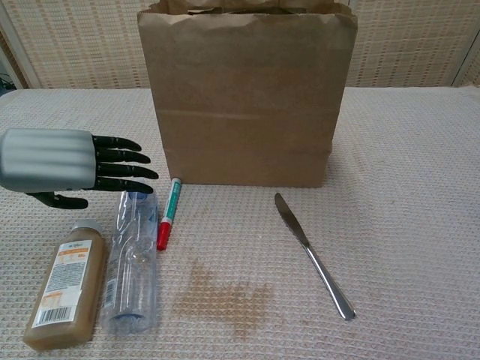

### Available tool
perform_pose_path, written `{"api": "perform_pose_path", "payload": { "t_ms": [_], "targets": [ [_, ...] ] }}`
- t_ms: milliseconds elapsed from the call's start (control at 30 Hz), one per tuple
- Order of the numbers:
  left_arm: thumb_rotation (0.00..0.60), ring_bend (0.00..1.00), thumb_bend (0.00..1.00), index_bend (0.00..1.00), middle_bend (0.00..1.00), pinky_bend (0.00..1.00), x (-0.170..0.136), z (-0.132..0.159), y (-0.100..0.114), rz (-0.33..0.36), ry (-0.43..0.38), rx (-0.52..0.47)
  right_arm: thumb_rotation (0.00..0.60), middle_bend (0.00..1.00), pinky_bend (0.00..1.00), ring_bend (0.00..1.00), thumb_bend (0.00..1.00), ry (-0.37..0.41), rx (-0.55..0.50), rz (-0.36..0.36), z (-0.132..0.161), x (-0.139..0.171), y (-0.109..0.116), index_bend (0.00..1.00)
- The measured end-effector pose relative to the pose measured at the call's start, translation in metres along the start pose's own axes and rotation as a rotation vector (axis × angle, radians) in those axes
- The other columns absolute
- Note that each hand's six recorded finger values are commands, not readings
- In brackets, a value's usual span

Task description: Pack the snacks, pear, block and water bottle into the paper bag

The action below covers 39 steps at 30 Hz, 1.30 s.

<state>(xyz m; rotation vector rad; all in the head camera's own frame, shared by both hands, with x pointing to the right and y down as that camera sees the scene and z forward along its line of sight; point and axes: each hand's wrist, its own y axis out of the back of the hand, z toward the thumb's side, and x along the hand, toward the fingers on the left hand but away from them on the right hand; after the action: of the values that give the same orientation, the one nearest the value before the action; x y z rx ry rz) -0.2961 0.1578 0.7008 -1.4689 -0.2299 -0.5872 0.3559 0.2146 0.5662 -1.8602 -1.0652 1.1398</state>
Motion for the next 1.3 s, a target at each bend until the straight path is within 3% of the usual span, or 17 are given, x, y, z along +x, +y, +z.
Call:
{"api": "perform_pose_path", "payload": {
  "t_ms": [233,633,767,900,1000,1133,1300],
  "targets": [
    [0.600,0.00,0.36,0.00,0.00,0.09,0.001,0.014,-0.004,0.000,-0.021,0.021,0.600,0.17,0.27,0.07,0.00,0.001,0.000,0.003,0.000,0.001,0.000,0.07],
    [0.600,0.00,0.36,0.00,0.00,0.10,0.007,0.016,-0.023,-0.063,-0.018,0.008,0.600,0.17,0.27,0.07,0.00,-0.014,0.000,0.002,-0.003,-0.001,0.000,0.07],
    [0.600,0.06,0.38,0.04,0.01,0.23,0.007,0.025,-0.022,-0.050,-0.049,0.009,0.600,0.17,0.27,0.07,0.00,-0.016,0.001,0.003,-0.002,-0.001,-0.001,0.07],
    [0.600,0.29,0.51,0.26,0.26,0.50,0.007,0.035,-0.019,-0.024,-0.089,-0.009,0.600,0.17,0.27,0.07,0.00,-0.016,-0.003,-0.002,-0.002,-0.002,0.000,0.07],
    [0.600,0.45,0.58,0.42,0.43,0.65,0.006,0.042,-0.017,-0.018,-0.121,-0.039,0.600,0.17,0.27,0.07,0.00,-0.020,-0.005,-0.005,-0.003,-0.002,0.000,0.07],
    [0.600,0.56,0.62,0.55,0.56,0.70,0.006,0.047,-0.012,0.010,-0.143,-0.065,0.600,0.17,0.27,0.07,0.00,-0.022,-0.007,-0.005,-0.003,-0.002,0.000,0.07],
    [0.600,0.60,0.65,0.59,0.61,0.72,0.004,0.047,-0.006,0.041,-0.148,-0.089,0.600,0.17,0.27,0.07,0.00,-0.022,-0.008,-0.011,-0.003,-0.002,0.001,0.07]
  ]
}}
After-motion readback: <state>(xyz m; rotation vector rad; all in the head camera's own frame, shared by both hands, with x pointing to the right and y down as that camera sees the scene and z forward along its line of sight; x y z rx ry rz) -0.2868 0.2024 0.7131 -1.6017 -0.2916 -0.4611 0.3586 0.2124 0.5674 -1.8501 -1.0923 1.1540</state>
